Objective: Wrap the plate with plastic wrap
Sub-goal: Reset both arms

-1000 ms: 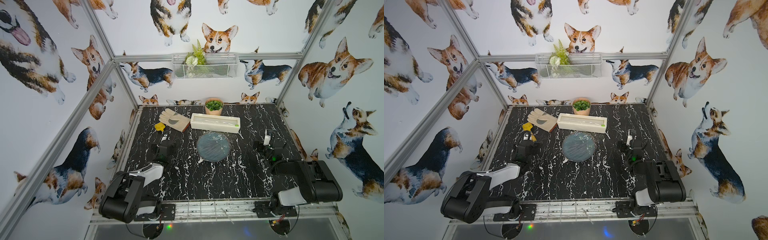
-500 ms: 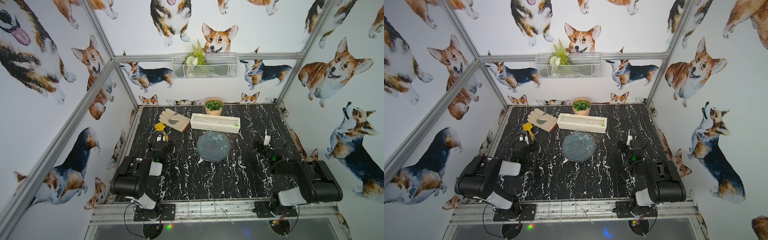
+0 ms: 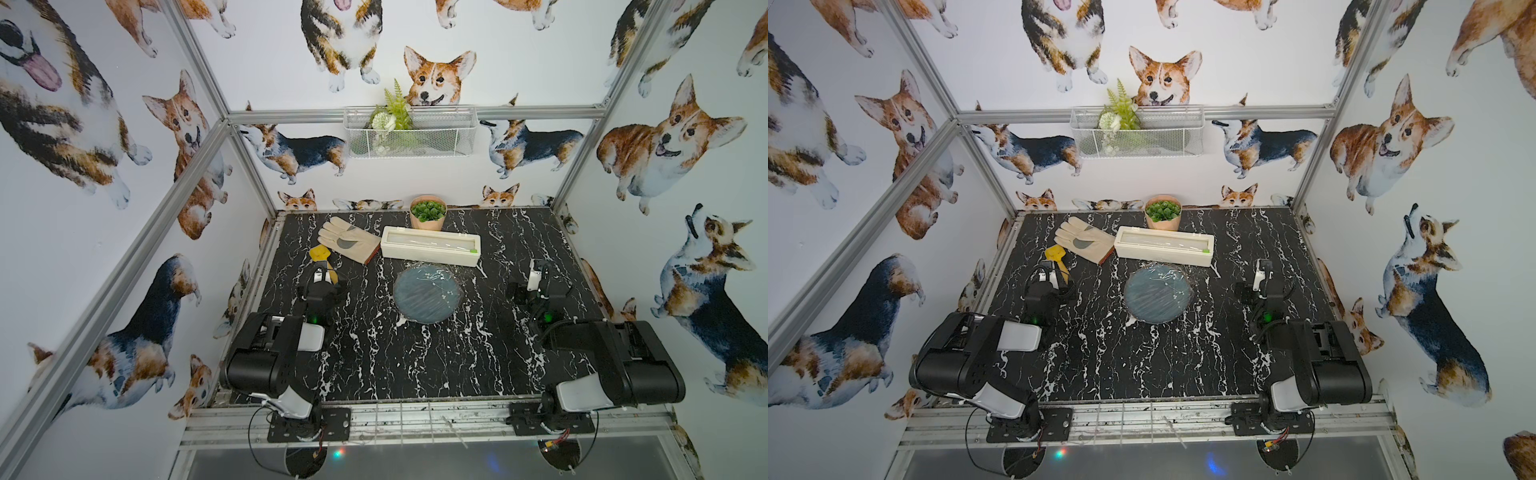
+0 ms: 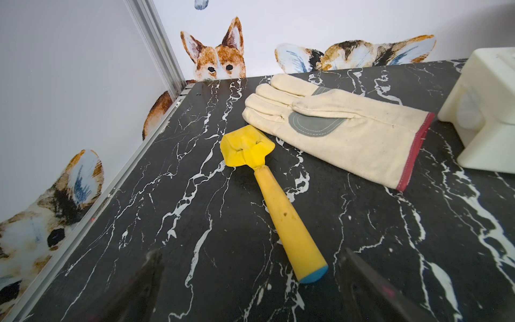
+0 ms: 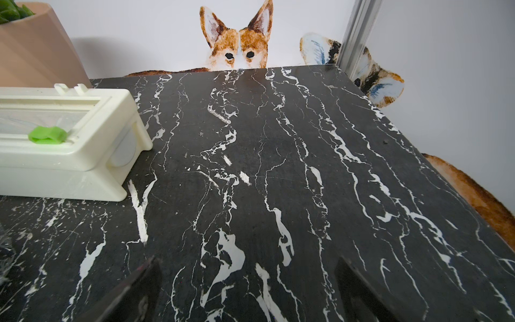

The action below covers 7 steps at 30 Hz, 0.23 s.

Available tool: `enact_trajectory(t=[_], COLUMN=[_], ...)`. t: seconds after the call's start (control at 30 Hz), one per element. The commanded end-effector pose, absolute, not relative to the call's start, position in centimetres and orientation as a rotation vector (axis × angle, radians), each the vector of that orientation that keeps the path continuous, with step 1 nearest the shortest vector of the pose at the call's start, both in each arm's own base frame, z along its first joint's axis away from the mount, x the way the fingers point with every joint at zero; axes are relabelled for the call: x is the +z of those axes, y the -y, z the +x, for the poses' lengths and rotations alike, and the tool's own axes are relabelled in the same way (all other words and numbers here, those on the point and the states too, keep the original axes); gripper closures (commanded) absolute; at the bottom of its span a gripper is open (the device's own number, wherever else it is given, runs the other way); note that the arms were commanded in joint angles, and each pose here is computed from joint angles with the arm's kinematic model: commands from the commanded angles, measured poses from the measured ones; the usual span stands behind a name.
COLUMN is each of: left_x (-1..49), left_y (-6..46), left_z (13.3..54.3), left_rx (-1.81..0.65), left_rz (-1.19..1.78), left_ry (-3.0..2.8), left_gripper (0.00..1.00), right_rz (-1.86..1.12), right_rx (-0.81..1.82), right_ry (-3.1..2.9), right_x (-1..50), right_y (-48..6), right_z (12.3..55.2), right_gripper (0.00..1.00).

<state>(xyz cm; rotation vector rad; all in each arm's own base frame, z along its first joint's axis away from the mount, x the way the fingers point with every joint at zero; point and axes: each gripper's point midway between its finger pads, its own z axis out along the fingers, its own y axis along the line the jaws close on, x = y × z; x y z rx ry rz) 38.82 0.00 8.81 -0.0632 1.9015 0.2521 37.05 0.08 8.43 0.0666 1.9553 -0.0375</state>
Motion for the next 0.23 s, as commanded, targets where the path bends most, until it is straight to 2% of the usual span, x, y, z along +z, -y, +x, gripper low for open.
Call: enact_trajectory(t=[0.0,0.2], left_x=[8.93,9.14], left_y=[0.0,0.84], left_z=[39.79,39.57], left_rx=[0.193,0.147], left_rz=[-0.055,-0.004], left_ry=[-1.921,-1.904], left_gripper=[0.0,0.0], right_rz=[0.046,0.046], right_rx=[-0.041,-0.039], right_ry=[-1.93,-1.928], right_x=[9.08,9.13], right_y=[-0.2,-0.22], right_z=[37.33,37.34], right_gripper=[0.0,0.0])
